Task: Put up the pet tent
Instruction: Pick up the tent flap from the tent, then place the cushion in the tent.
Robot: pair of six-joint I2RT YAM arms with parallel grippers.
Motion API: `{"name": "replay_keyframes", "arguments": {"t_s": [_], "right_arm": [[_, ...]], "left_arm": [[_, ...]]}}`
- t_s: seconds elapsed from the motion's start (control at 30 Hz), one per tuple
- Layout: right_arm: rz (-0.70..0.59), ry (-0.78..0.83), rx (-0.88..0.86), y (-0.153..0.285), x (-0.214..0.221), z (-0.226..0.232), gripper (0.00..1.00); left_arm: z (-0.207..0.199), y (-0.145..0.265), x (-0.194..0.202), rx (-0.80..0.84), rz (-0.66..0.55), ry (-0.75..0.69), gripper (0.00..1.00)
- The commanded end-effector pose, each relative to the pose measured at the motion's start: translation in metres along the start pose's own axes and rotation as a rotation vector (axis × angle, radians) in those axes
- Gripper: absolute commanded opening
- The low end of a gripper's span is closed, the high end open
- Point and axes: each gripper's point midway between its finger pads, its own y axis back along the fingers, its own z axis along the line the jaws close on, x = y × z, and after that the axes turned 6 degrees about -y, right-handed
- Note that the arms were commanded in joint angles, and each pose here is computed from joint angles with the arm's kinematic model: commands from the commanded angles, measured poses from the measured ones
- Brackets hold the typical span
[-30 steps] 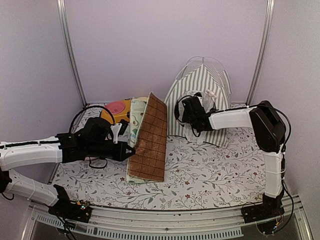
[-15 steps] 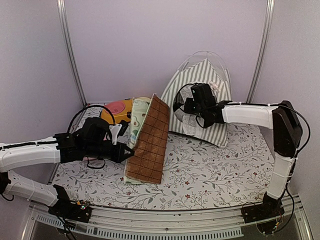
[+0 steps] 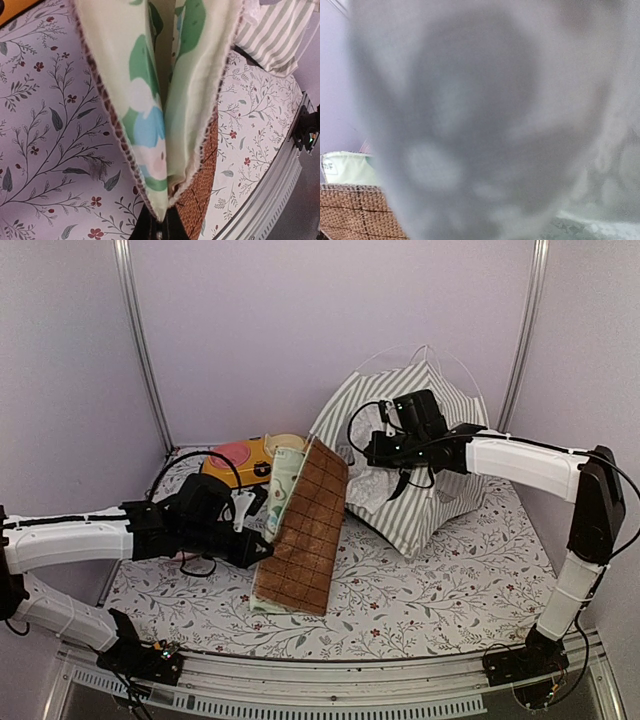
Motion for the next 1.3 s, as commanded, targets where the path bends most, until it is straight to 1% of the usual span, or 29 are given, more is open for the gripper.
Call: {"name": "replay_keyframes", "arguments": {"t_s": [0.0,0.13,0.27,0.4,0.5,0.6,0.8,0.97,1.1,1.27], "right_arm": [[0.059,-0.022,-0.181,0.020,-0.009,0.033,0.00],[0.101,-0.056,-0.292,0.031,-0.004,0.051,0.00],[0.127,-0.084,-0.393,0.042,-0.002,0.060,0.00],[0.175,-0.140,-0.565,0.056,0.001,0.063,0.00],[0.213,-0.165,-0.644,0.067,0.004,0.070,0.00],[0.227,-0.157,-0.685,0.076,0.004,0.076,0.00],[0.239,-0.169,-0.734,0.089,0.000,0.072,0.00],[0.263,-0.172,-0.773,0.099,0.001,0.075,0.00],[0.277,-0.174,-0.807,0.110,0.001,0.078,0.00],[0.316,-0.197,-0.844,0.119,0.005,0.082,0.00]], "left_arm": [[0.004,-0.004,0.002,-0.020,0.044,-0.013,0.00],[0.004,-0.010,0.005,-0.020,0.071,-0.017,0.00],[0.010,-0.011,0.011,-0.052,0.098,-0.014,0.00],[0.013,-0.010,0.015,-0.063,0.113,-0.029,0.00],[0.015,-0.011,0.018,-0.072,0.129,-0.044,0.00],[0.016,-0.013,0.018,-0.082,0.144,-0.058,0.00],[0.022,-0.016,0.019,-0.123,0.179,-0.086,0.00],[0.025,-0.012,0.013,-0.151,0.178,-0.116,0.00],[0.021,-0.011,0.010,-0.157,0.173,-0.171,0.00],[0.019,-0.016,0.013,-0.196,0.216,-0.231,0.00]]}}
